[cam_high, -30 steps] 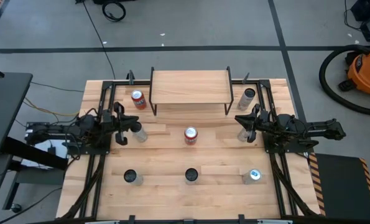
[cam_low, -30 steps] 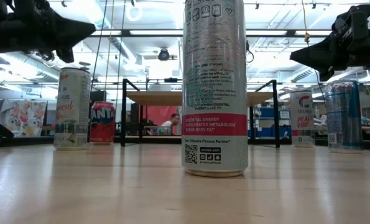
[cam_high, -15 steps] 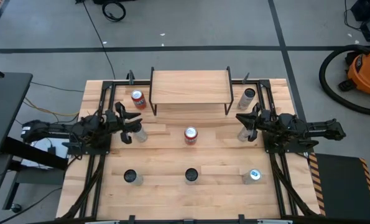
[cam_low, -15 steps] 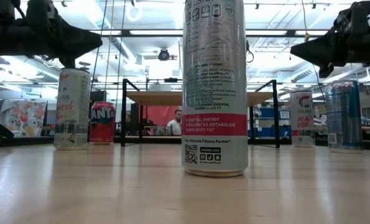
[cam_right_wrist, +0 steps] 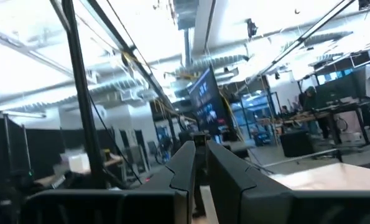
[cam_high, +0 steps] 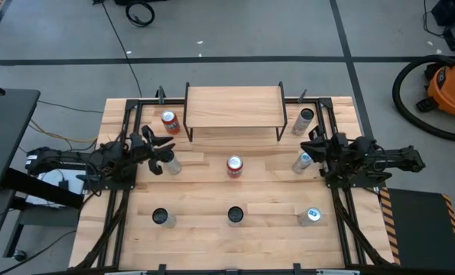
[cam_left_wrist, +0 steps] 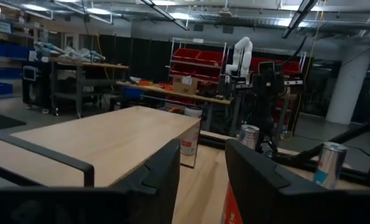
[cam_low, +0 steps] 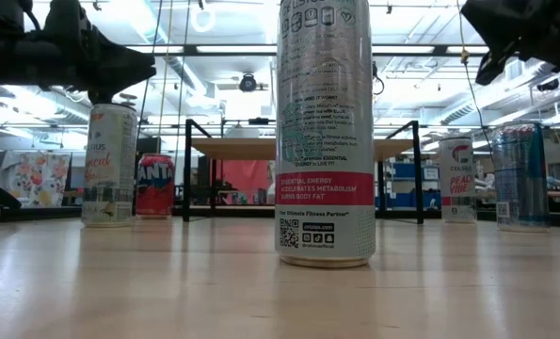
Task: Place canned beverage on shelf
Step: Put the top white yellow soda can on the shelf
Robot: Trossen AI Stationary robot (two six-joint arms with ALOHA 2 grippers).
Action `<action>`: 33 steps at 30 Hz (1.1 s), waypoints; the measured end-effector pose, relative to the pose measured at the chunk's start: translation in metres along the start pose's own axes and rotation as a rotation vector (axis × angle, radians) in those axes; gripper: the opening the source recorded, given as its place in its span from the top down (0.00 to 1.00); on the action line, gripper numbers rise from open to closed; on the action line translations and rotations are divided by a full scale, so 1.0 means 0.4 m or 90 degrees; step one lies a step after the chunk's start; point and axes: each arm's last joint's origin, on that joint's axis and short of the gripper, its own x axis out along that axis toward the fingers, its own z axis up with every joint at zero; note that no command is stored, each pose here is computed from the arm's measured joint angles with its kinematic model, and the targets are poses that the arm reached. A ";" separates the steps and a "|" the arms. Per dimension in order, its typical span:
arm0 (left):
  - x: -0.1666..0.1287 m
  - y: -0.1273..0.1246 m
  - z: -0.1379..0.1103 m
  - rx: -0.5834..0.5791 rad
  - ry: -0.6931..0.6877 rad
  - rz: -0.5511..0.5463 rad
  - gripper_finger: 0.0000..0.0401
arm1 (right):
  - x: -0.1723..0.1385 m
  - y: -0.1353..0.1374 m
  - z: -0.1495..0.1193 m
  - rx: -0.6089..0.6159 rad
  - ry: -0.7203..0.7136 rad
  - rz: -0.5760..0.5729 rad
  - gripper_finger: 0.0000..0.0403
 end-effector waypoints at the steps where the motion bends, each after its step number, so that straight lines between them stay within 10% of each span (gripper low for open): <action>1: 0.000 0.001 0.001 0.000 -0.003 0.005 0.65 | 0.000 0.000 0.001 -0.004 -0.002 0.000 0.88; 18: 0.009 -0.015 0.047 0.051 -0.027 -0.071 0.64 | -0.002 -0.016 0.004 -0.031 -0.026 -0.144 0.88; 33: 0.019 -0.019 0.045 0.035 -0.031 -0.074 0.41 | -0.004 -0.023 0.005 -0.066 -0.029 -0.206 0.85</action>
